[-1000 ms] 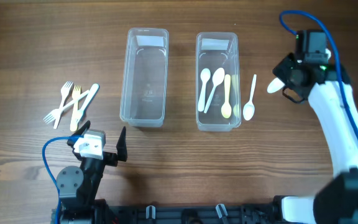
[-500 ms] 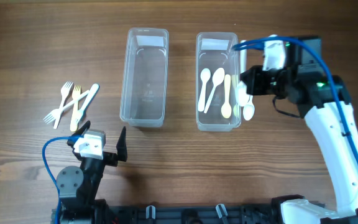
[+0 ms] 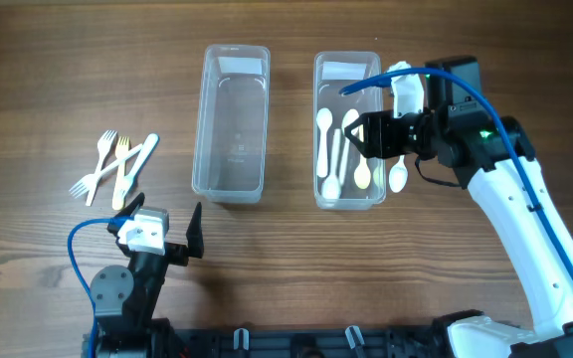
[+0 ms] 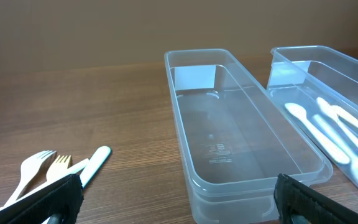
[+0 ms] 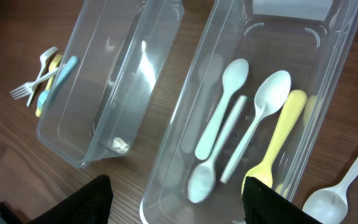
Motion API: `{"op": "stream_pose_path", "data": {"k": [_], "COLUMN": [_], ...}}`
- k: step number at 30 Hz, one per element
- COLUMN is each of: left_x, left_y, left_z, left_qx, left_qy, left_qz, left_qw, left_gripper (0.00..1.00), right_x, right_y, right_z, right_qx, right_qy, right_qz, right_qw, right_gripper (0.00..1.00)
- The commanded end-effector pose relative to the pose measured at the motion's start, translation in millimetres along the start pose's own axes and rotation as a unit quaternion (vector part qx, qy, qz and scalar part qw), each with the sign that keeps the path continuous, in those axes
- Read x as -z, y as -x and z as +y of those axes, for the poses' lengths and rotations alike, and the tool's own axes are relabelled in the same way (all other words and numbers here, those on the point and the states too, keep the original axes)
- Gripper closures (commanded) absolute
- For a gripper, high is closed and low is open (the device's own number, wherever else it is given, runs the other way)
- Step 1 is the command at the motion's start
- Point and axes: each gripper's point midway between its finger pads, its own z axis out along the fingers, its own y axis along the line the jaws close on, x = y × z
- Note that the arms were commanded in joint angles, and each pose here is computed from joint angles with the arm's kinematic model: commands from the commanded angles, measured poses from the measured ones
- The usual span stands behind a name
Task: Pack container
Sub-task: 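Place the white spoon into the right container, then grasp the last white spoon by its handle with the right gripper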
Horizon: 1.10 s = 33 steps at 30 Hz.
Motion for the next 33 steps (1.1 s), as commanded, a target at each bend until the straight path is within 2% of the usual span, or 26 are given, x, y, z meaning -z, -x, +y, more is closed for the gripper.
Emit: {"op": "stream_pose_path", "data": {"k": [1,4,8,13,16,21,33], "left_x": [-1,-1,-1,-1,-1,-1,-1], "left_y": [-1,-1,-1,-1,-1,-1,-1], "left_z": [-2,-2,-2,-2,-2,-2,-2], "left_qx": [-0.011,-0.011,-0.011,-0.011,-0.011,-0.011,-0.011], "left_qy": [-0.006,-0.006,-0.006,-0.006,-0.006,-0.006,-0.006], "left_qz": [-0.003,-0.003,-0.003,-0.003,-0.003,-0.003,-0.003], "left_qw": [1.0,1.0,1.0,1.0,1.0,1.0,1.0], "left_gripper": [0.0,0.0,0.0,0.0,0.0,0.0,0.0], "right_x": [-2,6,18,24,16,-13,-58], "right_y": [0,-3,-10,-15,-22,-33,-44], "right_z": [-23,-54,-84,-106,-124,-143,-168], "right_qx": [-0.06,-0.118,-0.109,-0.096,-0.115,-0.146,-0.161], "right_qy": [-0.064,-0.145,-0.228,-0.283,-0.288,-0.246,-0.203], "right_qz": [-0.005,-0.013,-0.01,0.002,0.023,0.063,0.096], "right_qw": [0.996,0.982,0.967,0.954,0.95,0.956,0.961], "right_gripper": [0.33,0.33,0.3,0.3,0.3,0.31,0.34]}}
